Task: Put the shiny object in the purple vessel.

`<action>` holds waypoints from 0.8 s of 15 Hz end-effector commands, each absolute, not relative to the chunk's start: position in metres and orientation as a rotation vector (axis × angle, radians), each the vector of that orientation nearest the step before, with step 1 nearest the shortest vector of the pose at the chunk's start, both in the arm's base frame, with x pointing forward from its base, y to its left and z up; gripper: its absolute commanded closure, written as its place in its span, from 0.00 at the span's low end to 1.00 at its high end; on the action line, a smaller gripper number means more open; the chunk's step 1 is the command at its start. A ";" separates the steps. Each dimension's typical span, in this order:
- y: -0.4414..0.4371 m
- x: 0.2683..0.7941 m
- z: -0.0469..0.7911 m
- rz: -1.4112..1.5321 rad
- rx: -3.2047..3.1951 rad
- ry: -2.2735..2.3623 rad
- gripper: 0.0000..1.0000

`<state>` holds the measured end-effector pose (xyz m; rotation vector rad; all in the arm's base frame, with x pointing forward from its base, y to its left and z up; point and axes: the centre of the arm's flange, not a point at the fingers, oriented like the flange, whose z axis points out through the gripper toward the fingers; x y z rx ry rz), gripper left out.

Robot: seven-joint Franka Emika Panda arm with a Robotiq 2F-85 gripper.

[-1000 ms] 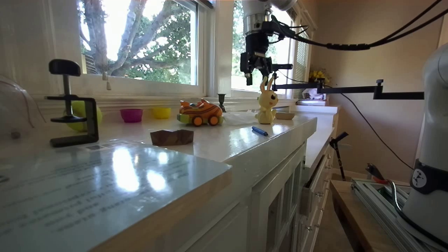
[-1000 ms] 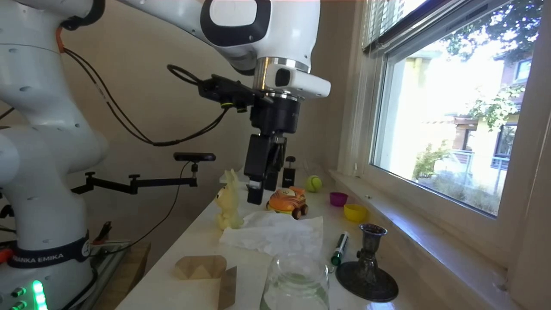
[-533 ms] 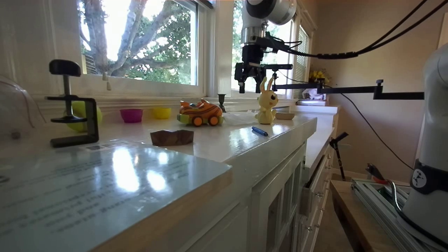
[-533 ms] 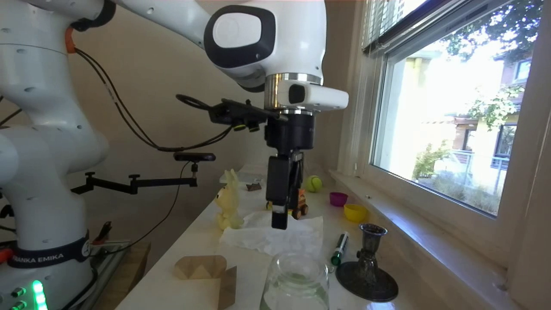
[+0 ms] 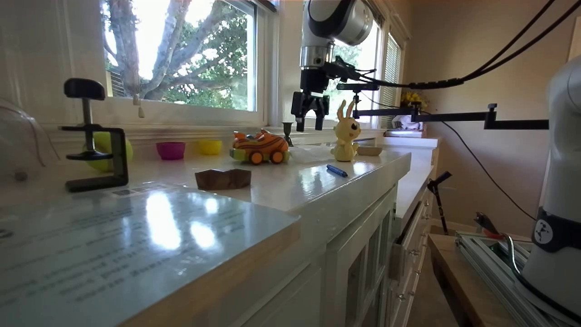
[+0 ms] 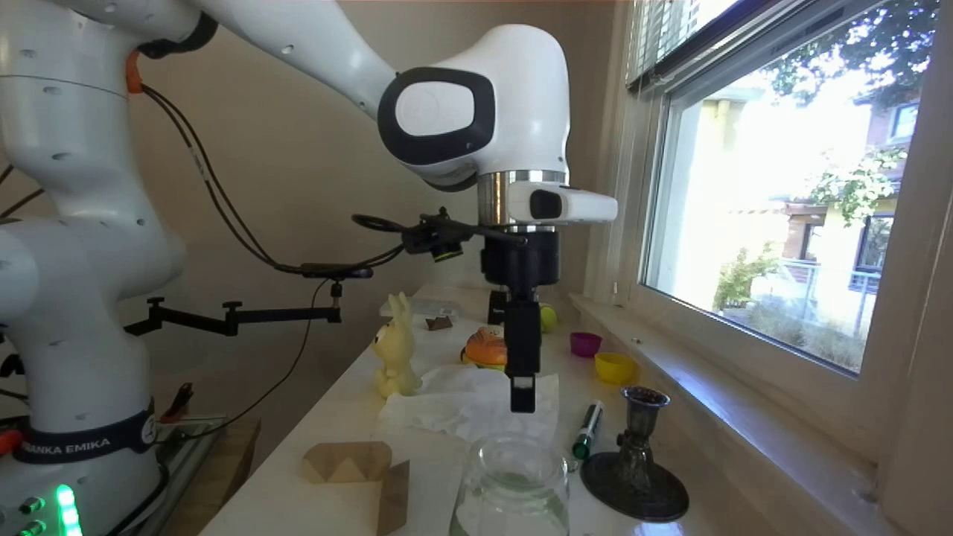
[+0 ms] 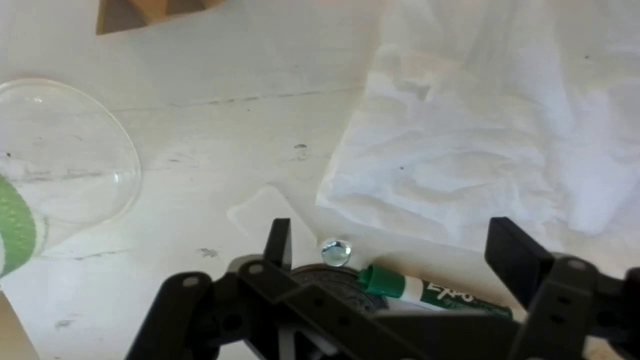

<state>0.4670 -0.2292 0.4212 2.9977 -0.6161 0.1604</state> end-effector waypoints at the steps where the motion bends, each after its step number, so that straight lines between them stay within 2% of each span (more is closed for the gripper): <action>1: -0.222 0.480 0.413 0.087 3.029 -0.587 0.00; 12: -0.240 0.480 0.405 0.173 3.012 -0.561 0.00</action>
